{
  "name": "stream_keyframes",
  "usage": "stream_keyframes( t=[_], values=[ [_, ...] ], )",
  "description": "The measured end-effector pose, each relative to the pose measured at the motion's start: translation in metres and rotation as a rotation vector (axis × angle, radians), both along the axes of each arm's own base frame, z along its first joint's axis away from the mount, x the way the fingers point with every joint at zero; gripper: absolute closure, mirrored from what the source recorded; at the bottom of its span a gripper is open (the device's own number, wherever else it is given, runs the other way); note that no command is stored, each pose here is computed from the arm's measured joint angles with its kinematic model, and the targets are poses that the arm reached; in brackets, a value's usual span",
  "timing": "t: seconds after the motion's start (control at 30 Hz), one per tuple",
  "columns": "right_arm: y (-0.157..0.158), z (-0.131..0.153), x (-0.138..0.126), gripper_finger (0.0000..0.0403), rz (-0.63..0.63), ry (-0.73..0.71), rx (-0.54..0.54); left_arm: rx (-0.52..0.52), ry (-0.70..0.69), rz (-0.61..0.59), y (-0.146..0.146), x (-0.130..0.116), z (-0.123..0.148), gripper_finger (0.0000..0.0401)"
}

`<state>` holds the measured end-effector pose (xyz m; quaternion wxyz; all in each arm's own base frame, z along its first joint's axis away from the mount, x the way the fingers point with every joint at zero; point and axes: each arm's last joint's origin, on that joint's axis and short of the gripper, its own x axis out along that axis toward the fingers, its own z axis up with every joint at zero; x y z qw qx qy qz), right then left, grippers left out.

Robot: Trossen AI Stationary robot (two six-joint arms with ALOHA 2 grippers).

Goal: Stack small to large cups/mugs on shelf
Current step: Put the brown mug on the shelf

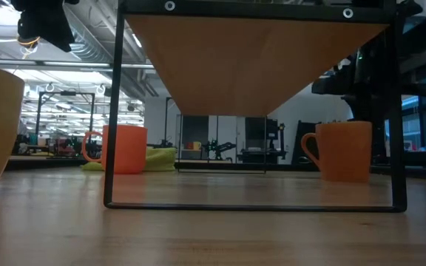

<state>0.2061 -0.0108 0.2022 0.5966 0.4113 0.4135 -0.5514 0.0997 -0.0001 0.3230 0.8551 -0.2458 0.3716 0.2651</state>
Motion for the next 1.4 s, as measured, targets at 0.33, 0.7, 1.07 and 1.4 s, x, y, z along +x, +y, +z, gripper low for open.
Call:
stream_keyframes(
  t=[0.33, 0.7, 1.07, 1.4],
  values=[
    [-0.003, 0.025, 0.003, 0.0363, 0.044, 0.038, 0.009, -0.004, -0.002, 0.006, 0.0, 0.0, 0.0, 0.0273],
    [-0.004, 0.095, 0.012, 0.0377, 0.148, -0.015, -0.016, -0.006, -0.003, 0.007, 0.0, 0.0, 0.0, 0.0273],
    [-0.004, 0.169, 0.003, 0.0381, 0.179, -0.121, -0.069, -0.005, -0.003, 0.007, 0.0, 0.0, 0.0, 0.0273],
    [-0.002, 0.188, 0.028, 0.0379, 0.275, -0.336, -0.087, -0.006, -0.003, 0.008, 0.0, 0.0, 0.0, 0.0273]
  ],
)
